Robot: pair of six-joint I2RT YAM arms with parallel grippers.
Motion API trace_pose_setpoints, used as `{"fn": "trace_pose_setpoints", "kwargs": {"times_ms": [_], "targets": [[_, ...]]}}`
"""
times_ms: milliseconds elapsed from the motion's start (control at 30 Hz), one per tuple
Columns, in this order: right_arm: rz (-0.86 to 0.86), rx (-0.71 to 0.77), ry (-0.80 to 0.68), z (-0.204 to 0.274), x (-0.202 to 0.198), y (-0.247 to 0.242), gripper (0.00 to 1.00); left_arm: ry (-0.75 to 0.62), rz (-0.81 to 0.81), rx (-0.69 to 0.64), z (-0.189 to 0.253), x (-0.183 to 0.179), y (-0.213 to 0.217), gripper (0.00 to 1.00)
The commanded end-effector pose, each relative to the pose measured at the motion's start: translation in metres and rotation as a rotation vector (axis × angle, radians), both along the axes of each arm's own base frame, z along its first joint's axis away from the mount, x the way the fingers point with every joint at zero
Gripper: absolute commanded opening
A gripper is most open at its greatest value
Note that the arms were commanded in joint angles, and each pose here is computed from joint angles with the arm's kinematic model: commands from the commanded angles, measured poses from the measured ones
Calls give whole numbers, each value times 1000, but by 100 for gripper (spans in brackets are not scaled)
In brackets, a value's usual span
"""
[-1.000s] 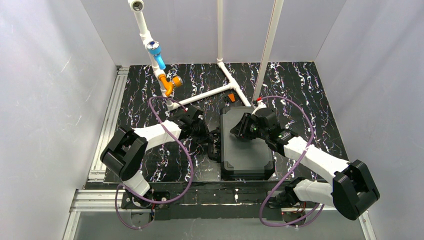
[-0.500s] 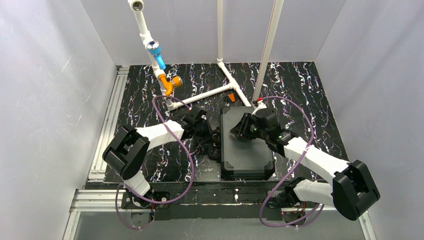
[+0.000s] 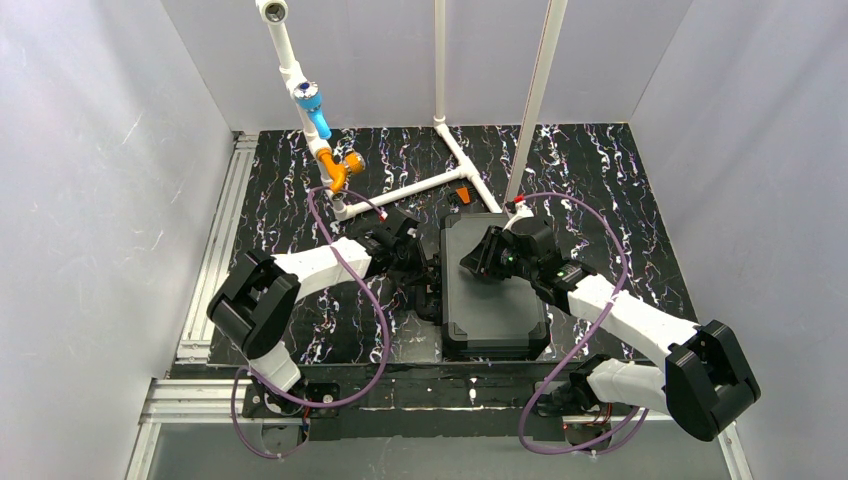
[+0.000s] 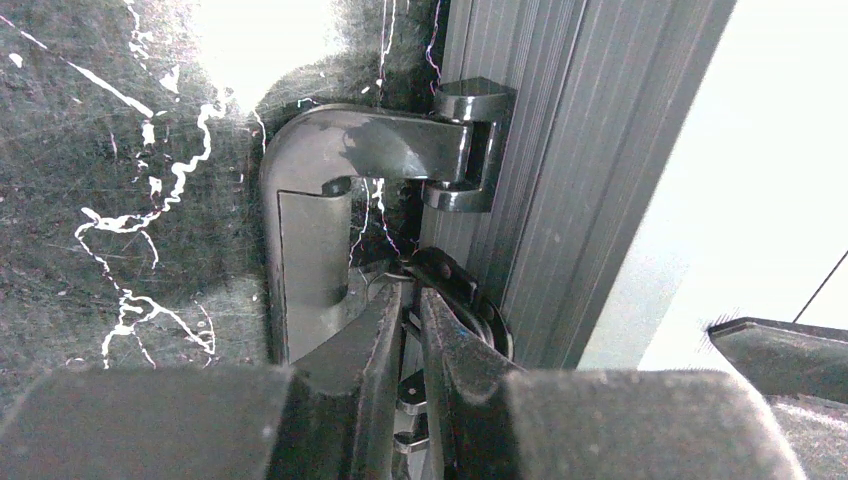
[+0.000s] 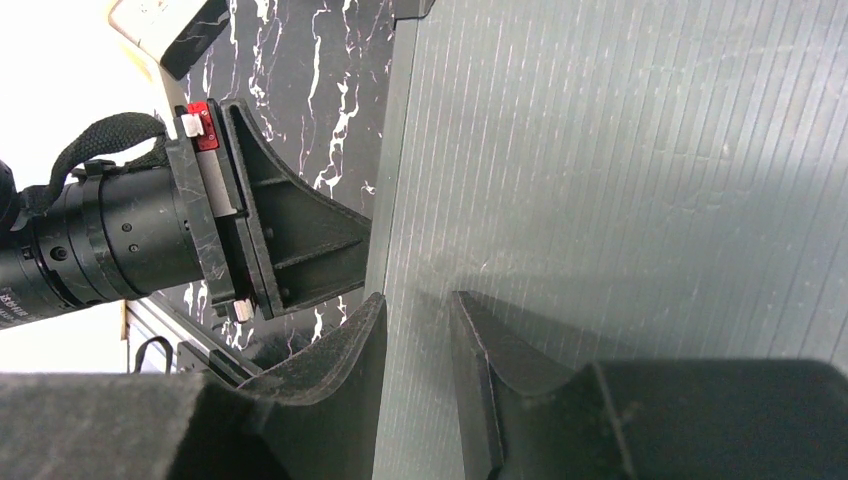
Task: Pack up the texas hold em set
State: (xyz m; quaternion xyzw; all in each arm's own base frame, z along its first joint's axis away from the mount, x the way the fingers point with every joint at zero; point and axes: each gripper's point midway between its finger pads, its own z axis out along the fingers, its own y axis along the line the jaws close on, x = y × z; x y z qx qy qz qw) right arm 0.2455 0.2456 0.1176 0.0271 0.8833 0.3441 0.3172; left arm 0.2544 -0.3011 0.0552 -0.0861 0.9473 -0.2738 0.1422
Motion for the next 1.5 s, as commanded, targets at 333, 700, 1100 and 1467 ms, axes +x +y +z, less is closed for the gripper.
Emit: {"fn": "trace_pose_setpoints", "kwargs": {"times_ms": [333, 700, 1100, 1467], "targets": [[9, -378, 368, -112, -79, -72, 39, -85, -40, -107, 62, -6, -28, 13], [10, -375, 366, -111, -77, -71, 39, -90, -58, -113, 73, -11, -39, 13], [14, -378, 367, -112, -78, -71, 39, -111, -97, -118, 80, -14, -56, 13], [15, -381, 367, -113, -79, -72, 39, -130, -93, -51, 82, -18, -40, 13]]}}
